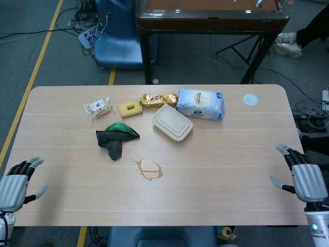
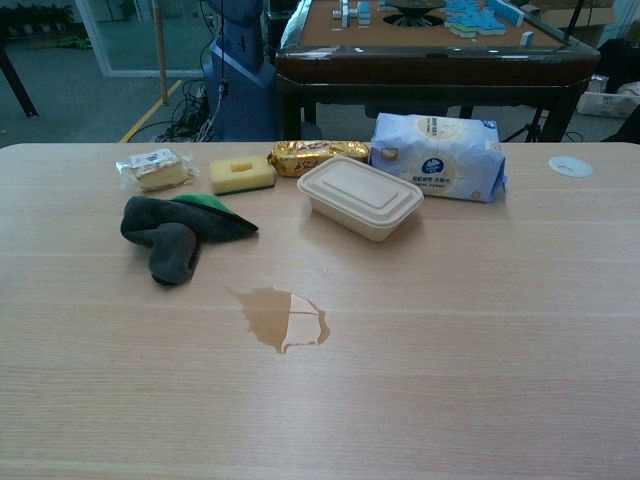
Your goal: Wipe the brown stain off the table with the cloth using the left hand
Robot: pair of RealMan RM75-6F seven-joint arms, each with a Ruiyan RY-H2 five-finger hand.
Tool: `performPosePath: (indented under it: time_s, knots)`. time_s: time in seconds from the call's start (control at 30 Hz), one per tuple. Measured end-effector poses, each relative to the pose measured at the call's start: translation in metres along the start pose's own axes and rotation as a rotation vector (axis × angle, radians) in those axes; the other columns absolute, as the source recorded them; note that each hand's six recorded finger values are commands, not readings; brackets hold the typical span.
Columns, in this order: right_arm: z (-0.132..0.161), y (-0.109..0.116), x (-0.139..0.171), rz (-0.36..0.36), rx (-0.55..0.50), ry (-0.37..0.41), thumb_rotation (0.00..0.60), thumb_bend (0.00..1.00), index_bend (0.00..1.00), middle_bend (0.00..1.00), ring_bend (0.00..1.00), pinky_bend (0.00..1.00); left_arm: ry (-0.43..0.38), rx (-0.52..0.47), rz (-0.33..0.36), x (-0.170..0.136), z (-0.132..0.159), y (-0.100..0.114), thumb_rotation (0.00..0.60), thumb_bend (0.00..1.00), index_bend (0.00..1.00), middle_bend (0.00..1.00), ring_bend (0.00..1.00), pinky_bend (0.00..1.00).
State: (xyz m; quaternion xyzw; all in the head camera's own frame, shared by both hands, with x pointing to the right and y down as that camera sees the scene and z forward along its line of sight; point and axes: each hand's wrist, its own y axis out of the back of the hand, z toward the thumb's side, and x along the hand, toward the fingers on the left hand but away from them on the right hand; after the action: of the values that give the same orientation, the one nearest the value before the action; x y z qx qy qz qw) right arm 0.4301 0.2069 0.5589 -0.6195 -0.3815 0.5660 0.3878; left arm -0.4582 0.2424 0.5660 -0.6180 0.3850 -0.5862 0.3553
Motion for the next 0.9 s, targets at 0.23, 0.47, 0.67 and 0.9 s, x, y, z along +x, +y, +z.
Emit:
performPosePath:
  time_s: [0.23,0.47,0.67,0.9]
  knots:
    - [-0.001,0.003,0.002,-0.013,-0.003,0.0,0.6,0.24,0.15,0.2,0.23,0.28,-0.006,-0.002,0.006,0.002,0.0,0.003,0.6,0.22,0.19,0.17,0.17,0.21]
    - [-0.005,0.01,0.003,-0.034,0.007,-0.007,0.6,0.24,0.15,0.2,0.23,0.28,-0.03,-0.025,0.0,0.009,0.004,0.006,0.6,0.22,0.19,0.17,0.17,0.21]
    - [-0.005,0.023,0.002,-0.066,0.034,-0.002,0.6,0.24,0.15,0.2,0.23,0.28,-0.085,-0.058,-0.038,0.033,0.011,0.005,0.6,0.22,0.19,0.17,0.17,0.21]
    - [-0.003,0.032,0.002,-0.077,0.053,-0.003,0.6,0.24,0.15,0.2,0.23,0.28,-0.178,-0.066,-0.1,0.077,0.033,0.004,0.6,0.22,0.17,0.16,0.17,0.21]
